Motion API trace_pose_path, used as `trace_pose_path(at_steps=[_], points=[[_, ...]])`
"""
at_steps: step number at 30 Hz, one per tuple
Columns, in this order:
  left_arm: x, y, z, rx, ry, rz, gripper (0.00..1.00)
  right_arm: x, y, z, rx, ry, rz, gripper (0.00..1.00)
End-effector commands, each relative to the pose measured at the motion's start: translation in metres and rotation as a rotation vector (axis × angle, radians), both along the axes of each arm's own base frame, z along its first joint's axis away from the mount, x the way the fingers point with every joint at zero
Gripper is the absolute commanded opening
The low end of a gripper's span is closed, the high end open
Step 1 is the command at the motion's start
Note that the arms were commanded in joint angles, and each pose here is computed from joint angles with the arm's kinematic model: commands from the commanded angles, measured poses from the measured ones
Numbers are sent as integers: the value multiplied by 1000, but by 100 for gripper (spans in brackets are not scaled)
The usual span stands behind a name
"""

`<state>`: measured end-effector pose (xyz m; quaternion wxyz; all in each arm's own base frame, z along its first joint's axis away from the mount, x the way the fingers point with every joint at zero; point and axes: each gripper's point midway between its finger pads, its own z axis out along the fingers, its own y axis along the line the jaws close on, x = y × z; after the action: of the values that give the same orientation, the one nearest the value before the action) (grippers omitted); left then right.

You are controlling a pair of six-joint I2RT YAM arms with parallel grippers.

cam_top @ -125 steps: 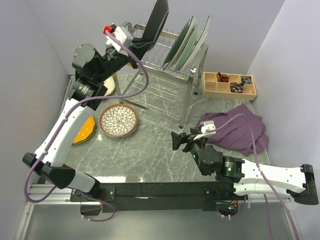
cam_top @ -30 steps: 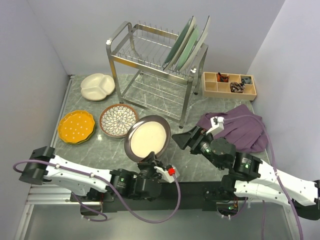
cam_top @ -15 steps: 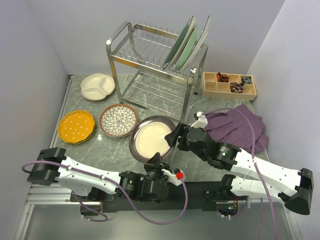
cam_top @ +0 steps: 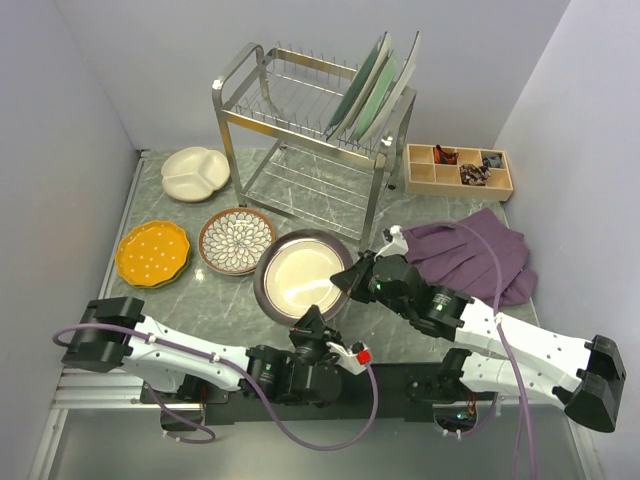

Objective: Unload the plates from the dish rack
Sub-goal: Place the plate at the center of the board.

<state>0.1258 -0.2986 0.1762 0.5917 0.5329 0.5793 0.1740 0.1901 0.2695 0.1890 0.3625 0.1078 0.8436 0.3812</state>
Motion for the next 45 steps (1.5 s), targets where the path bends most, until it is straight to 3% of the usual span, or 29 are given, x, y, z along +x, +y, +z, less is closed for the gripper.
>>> trace_pose_path(at_steps=[1, 6, 7, 13, 18, 23, 28, 30, 33, 37, 39, 40, 45], points=[[12, 8, 22, -132, -12, 89, 22, -8, 10, 27, 129, -83, 95, 0], [12, 4, 19, -146, -2, 88, 50, -5, 2, 42, 241, -119, 66, 0], [11, 1, 16, -143, 0, 87, 69, -3, -1, 44, 252, -127, 54, 0], [7, -12, 3, -192, 51, 65, 100, 4, -12, 61, 319, -162, 16, 0], [-5, -30, 3, -305, 181, -3, 99, 18, -16, 64, 319, -178, -9, 0], [-35, -44, 43, -566, 432, -196, 99, 40, -28, 54, 270, -196, -49, 0], [-41, -6, 121, -939, 654, -252, 99, 33, -16, 36, 278, -149, 33, 0], [-36, 22, 167, -1095, 683, -244, 100, 20, 2, 37, 326, -136, 89, 0], [-31, 59, 205, -1231, 701, -232, 100, 12, 31, 36, 289, -137, 121, 0], [-23, 89, 223, -1290, 676, -190, 100, -5, 87, 13, 262, -72, 215, 0], [-20, 99, 228, -1298, 672, -170, 100, -2, 109, 23, 286, -76, 228, 0], [-20, 101, 230, -1301, 673, -171, 99, 0, 121, 6, 252, -49, 236, 0], [-18, 109, 237, -1329, 661, -167, 99, -1, 180, 10, 292, -40, 299, 0]])
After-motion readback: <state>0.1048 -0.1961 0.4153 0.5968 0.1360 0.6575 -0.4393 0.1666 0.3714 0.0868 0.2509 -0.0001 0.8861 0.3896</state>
